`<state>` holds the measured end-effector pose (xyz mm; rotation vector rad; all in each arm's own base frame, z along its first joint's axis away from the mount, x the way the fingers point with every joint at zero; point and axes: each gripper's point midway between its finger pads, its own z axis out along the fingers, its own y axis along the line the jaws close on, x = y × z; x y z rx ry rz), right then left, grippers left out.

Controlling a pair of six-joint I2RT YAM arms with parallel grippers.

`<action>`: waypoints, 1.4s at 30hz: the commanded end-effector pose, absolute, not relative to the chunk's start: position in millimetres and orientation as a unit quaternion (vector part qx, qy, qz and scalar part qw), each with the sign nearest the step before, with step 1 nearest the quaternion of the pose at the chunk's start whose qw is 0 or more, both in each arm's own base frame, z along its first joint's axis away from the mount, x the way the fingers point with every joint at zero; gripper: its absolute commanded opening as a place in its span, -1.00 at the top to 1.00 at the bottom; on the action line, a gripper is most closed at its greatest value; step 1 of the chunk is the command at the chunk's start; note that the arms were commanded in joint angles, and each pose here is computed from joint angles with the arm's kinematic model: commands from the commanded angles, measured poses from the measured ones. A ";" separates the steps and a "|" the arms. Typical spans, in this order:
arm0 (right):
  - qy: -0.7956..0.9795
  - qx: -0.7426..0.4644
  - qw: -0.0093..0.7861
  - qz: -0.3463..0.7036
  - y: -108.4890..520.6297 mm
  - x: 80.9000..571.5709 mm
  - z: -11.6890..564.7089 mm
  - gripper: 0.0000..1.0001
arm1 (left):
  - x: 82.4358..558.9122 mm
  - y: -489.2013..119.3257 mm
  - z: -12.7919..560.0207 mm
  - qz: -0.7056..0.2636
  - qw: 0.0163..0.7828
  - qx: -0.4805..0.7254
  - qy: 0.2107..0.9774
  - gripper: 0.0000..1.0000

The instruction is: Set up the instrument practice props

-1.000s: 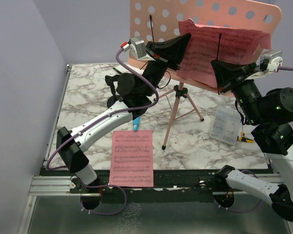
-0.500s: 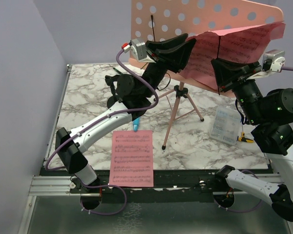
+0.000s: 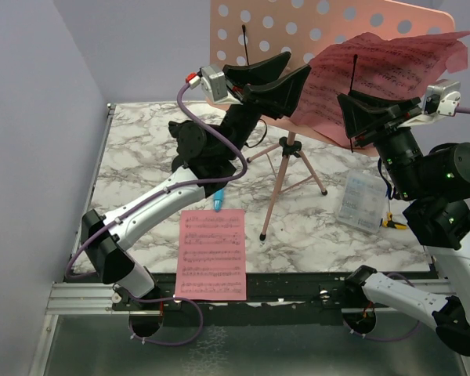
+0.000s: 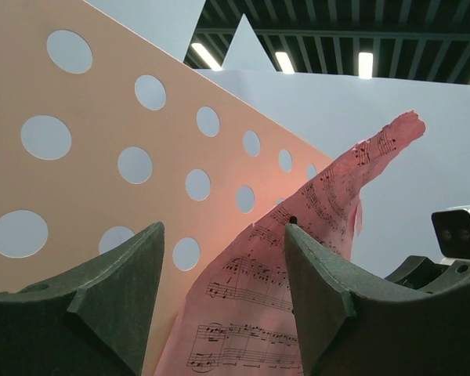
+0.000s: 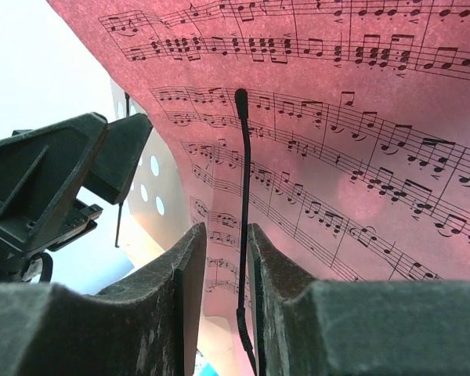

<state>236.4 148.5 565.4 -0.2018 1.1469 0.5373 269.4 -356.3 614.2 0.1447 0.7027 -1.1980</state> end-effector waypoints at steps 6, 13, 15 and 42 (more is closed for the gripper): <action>0.516 -0.085 0.811 0.262 145.8 230.6 578.0 0.20 | 256.3 -337.1 623.2 -0.532 0.786 0.071 0.306 -0.44; 0.517 -0.084 0.811 0.261 143.9 229.3 578.7 -0.02 | 249.4 -336.0 615.3 -0.521 0.788 0.097 0.314 -0.61; 0.516 -0.085 0.811 0.262 143.9 228.6 578.9 -0.10 | 246.6 -334.8 612.3 -0.520 0.787 0.103 0.316 -0.63; 0.540 -0.105 0.786 0.281 128.9 192.1 542.4 -1.00 | 246.5 -274.9 431.4 -0.349 0.751 0.160 0.537 -0.98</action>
